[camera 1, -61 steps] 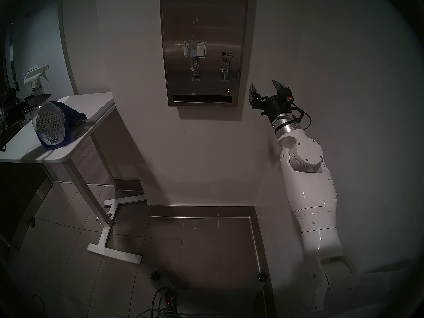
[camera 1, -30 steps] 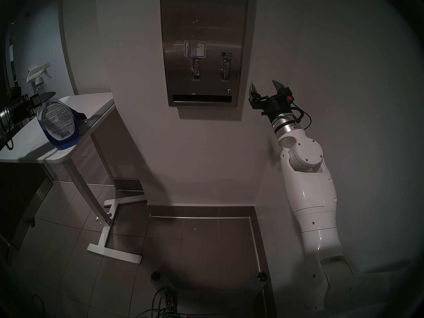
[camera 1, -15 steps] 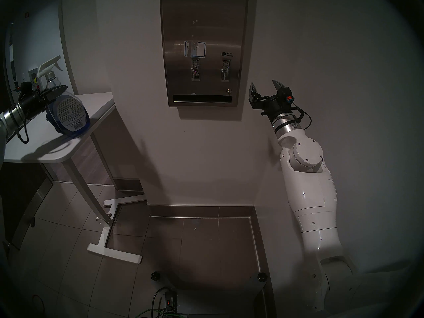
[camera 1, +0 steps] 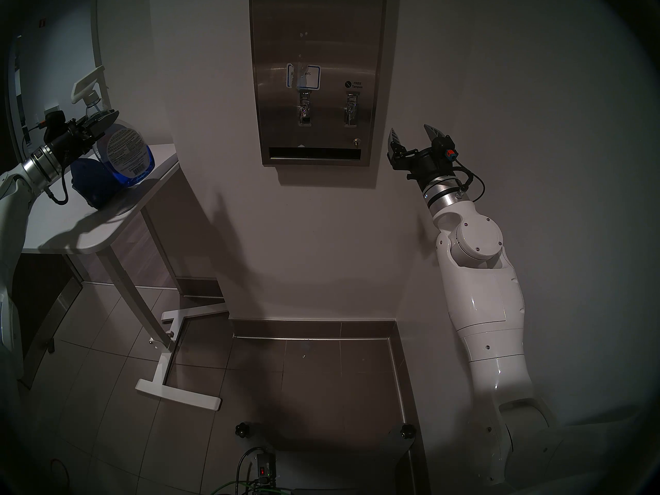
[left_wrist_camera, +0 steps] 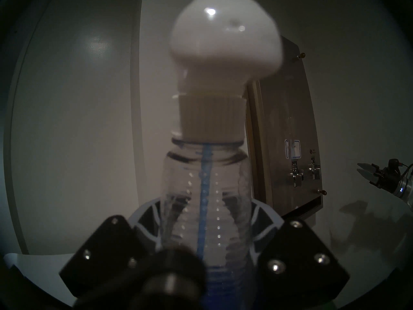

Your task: Pick up the cleaner bottle and spray the cleaner onto the surface

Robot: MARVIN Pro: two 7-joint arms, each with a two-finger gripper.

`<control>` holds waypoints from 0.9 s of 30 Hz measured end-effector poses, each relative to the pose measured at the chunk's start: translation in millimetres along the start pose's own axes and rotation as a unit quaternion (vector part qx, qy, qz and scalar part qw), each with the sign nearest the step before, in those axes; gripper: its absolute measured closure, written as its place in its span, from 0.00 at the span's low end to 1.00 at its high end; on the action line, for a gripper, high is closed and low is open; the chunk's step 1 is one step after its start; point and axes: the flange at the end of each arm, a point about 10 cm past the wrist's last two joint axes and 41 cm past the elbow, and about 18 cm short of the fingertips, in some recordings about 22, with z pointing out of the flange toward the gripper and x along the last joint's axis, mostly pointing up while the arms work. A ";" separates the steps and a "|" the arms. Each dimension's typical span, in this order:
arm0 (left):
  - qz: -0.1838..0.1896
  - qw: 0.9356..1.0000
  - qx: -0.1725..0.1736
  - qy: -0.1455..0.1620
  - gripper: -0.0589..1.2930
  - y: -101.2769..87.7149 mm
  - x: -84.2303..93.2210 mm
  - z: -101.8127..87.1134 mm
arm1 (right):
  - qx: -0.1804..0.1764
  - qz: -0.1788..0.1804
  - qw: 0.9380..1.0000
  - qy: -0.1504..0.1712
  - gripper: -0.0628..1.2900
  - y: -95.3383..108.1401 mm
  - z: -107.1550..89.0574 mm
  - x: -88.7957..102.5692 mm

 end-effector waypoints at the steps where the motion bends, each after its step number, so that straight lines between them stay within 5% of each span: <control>1: 0.000 1.000 0.000 0.002 0.63 1.6 -1.1 2.2 | 0.000 0.000 1.000 0.000 0.04 0.0 0.0 0.0; 27: -0.017 0.998 0.013 0.063 0.63 54.7 -22.5 57.8 | 0.000 0.000 1.000 -0.001 0.04 0.1 -0.2 -1.1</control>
